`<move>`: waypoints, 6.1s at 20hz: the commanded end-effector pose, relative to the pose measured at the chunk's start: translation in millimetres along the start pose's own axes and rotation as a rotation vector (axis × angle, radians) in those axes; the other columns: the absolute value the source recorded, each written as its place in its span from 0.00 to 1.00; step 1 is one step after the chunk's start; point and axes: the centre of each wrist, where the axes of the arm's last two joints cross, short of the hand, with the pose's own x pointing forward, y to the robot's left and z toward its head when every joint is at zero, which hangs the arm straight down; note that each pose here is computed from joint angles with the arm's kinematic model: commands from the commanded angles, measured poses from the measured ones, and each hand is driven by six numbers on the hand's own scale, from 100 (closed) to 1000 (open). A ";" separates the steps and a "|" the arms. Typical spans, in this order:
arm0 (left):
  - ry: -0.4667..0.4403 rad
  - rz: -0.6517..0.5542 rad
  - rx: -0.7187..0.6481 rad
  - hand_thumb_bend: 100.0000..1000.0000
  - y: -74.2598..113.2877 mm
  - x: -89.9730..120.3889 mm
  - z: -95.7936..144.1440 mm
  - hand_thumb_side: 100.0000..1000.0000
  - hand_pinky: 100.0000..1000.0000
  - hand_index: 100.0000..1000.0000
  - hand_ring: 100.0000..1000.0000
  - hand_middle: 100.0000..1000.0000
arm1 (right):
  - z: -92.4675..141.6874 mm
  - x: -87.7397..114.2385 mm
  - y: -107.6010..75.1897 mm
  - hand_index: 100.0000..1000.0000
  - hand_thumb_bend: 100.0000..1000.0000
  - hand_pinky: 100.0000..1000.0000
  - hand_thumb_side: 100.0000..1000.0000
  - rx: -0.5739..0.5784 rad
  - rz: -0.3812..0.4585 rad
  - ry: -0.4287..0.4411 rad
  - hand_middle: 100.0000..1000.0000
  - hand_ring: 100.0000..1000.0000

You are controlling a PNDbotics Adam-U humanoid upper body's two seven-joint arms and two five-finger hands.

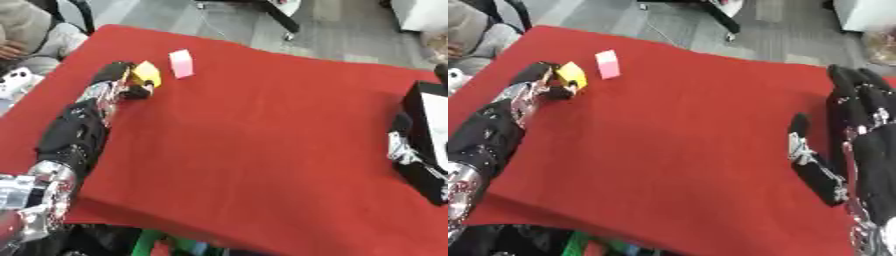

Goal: Pick up the objects with one hand, pass them to the other hand, and then place them into the box on the other side of the table.

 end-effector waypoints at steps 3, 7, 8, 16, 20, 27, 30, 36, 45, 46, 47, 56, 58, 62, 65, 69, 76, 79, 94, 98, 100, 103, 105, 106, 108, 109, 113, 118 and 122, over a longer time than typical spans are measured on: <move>-0.035 0.076 0.108 0.00 16.6 0.8 -1.6 0.15 0.62 0.59 0.40 0.38 | -3.8 0.7 -5.8 0.95 0.00 0.77 0.34 -0.028 -0.005 -0.006 0.80 0.86; -0.115 0.149 0.154 0.00 30.7 0.4 -0.8 0.17 0.61 0.56 0.38 0.35 | -4.2 0.4 -6.1 0.95 0.00 0.78 0.34 -0.031 -0.005 -0.009 0.80 0.86; -0.145 0.162 0.158 0.00 36.9 0.1 -0.4 0.17 0.61 0.56 0.38 0.35 | -4.3 0.1 -6.2 0.95 0.00 0.78 0.34 -0.032 -0.005 -0.010 0.80 0.86; -0.513 0.199 0.160 0.00 94.9 10.8 13.0 0.19 0.63 0.56 0.38 0.35 | -9.2 0.7 -7.7 0.95 0.01 0.78 0.33 -0.048 -0.022 -0.061 0.81 0.85; -0.713 0.254 0.110 0.00 104.6 26.8 23.7 0.20 0.62 0.55 0.37 0.34 | -13.7 3.1 -8.6 0.94 0.03 0.79 0.33 -0.065 -0.050 -0.113 0.81 0.84; -1.037 0.410 -0.158 0.00 81.4 70.4 42.6 0.24 0.61 0.54 0.36 0.33 | -30.4 6.8 -14.3 0.94 0.23 0.80 0.31 -0.079 -0.087 -0.250 0.83 0.83; -1.135 0.482 -0.303 0.00 67.4 91.7 52.4 0.21 0.61 0.54 0.36 0.33 | -39.6 10.1 -17.7 0.95 0.35 0.81 0.36 -0.074 -0.099 -0.305 0.85 0.83; -1.293 0.543 -0.552 0.00 51.5 133.3 71.8 0.40 0.61 0.54 0.36 0.34 | -52.2 14.8 -23.1 0.97 0.47 0.85 0.35 -0.047 -0.129 -0.401 0.90 0.85; -1.409 0.477 -0.681 0.00 42.0 187.7 89.2 0.41 0.62 0.55 0.37 0.34 | -53.5 21.0 -23.1 0.97 0.49 0.87 0.35 0.024 -0.194 -0.530 0.91 0.86; -1.422 0.467 -0.685 0.00 41.3 192.5 90.6 0.41 0.62 0.55 0.37 0.34 | -53.4 22.2 -22.9 0.97 0.49 0.87 0.34 0.031 -0.203 -0.542 0.91 0.86; -1.437 0.459 -0.688 0.00 41.1 197.1 92.3 0.41 0.62 0.55 0.37 0.34 | -53.1 23.6 -22.5 0.97 0.49 0.86 0.34 0.037 -0.215 -0.552 0.91 0.86; -1.564 0.372 -0.665 0.00 49.3 225.3 106.8 0.35 0.62 0.55 0.37 0.35 | -49.4 31.0 -19.8 0.97 0.46 0.84 0.32 0.070 -0.288 -0.588 0.90 0.87; -1.587 0.340 -0.664 0.00 48.6 230.1 109.7 0.34 0.63 0.55 0.38 0.35 | -49.0 31.2 -19.6 0.97 0.44 0.83 0.31 0.072 -0.297 -0.588 0.89 0.88; -1.640 0.282 -0.653 0.00 49.3 238.3 115.7 0.31 0.63 0.56 0.38 0.35 | -42.7 33.3 -16.5 0.97 0.42 0.81 0.29 0.090 -0.336 -0.572 0.88 0.88; -1.668 0.233 -0.642 0.00 49.5 243.0 118.6 0.29 0.63 0.56 0.38 0.35 | -39.3 34.4 -15.0 0.97 0.40 0.81 0.28 0.099 -0.347 -0.568 0.88 0.88; -1.677 0.174 -0.626 0.00 46.9 243.9 117.4 0.28 0.63 0.56 0.38 0.35 | -37.5 34.2 -14.3 0.97 0.37 0.81 0.25 0.106 -0.343 -0.565 0.87 0.89; -1.688 0.132 -0.600 0.00 47.3 241.4 115.2 0.26 0.63 0.56 0.38 0.36 | -28.3 34.5 -10.5 0.98 0.30 0.79 0.18 0.154 -0.336 -0.554 0.87 0.89; -1.699 0.125 -0.588 0.00 50.1 240.5 115.8 0.24 0.64 0.56 0.38 0.35 | -23.4 35.0 -8.6 0.98 0.28 0.79 0.15 0.175 -0.331 -0.549 0.87 0.89; -1.720 0.116 -0.586 0.00 56.0 235.5 118.9 0.25 0.65 0.56 0.38 0.35 | -23.4 29.8 -9.5 0.97 0.22 0.81 0.07 0.186 -0.243 -0.521 0.86 0.87; -1.729 0.122 -0.586 0.00 56.9 236.2 120.6 0.25 0.67 0.55 0.38 0.35 | -25.5 29.6 -10.2 0.96 0.22 0.81 0.07 0.182 -0.181 -0.509 0.86 0.86; -1.734 0.122 -0.587 0.00 57.3 236.9 121.6 0.25 0.69 0.55 0.38 0.35 | -25.1 29.8 -10.0 0.95 0.22 0.82 0.07 0.190 -0.165 -0.508 0.85 0.85; -1.740 0.119 -0.586 0.00 57.6 237.3 122.3 0.25 0.71 0.56 0.38 0.35 | -25.2 29.8 -10.1 0.95 0.21 0.80 0.07 0.198 -0.148 -0.508 0.85 0.85; -1.741 0.114 -0.585 0.00 57.4 237.3 122.3 0.25 0.72 0.55 0.38 0.35 | -26.5 29.2 -10.6 0.95 0.20 0.79 0.07 0.197 -0.134 -0.510 0.85 0.84; -1.740 0.112 -0.587 0.00 56.8 237.3 122.2 0.25 0.72 0.55 0.38 0.35 | -26.9 29.0 -10.9 0.95 0.21 0.79 0.07 0.196 -0.127 -0.512 0.85 0.84; -1.738 0.108 -0.590 0.00 56.1 237.6 122.2 0.25 0.72 0.55 0.38 0.35 | -27.5 28.7 -11.1 0.94 0.20 0.81 0.06 0.197 -0.114 -0.517 0.85 0.83; -1.738 0.106 -0.591 0.00 55.9 237.7 122.3 0.25 0.72 0.55 0.38 0.35 | -27.5 28.7 -11.1 0.94 0.19 0.81 0.05 0.198 -0.109 -0.518 0.85 0.83; -1.739 0.094 -0.591 0.00 55.4 239.2 122.9 0.25 0.74 0.55 0.38 0.34 | -26.4 29.1 -10.7 0.93 0.15 0.81 0.01 0.220 -0.085 -0.521 0.84 0.83; -1.731 0.088 -0.598 0.00 53.9 239.5 122.5 0.25 0.75 0.55 0.38 0.34 | -27.4 28.7 -11.1 0.92 0.06 0.82 0.00 0.244 -0.040 -0.517 0.83 0.81; -1.724 0.087 -0.603 0.00 53.2 238.8 121.6 0.25 0.77 0.55 0.38 0.34 | -27.0 28.3 -11.0 0.91 0.01 0.83 0.00 0.269 -0.002 -0.513 0.82 0.80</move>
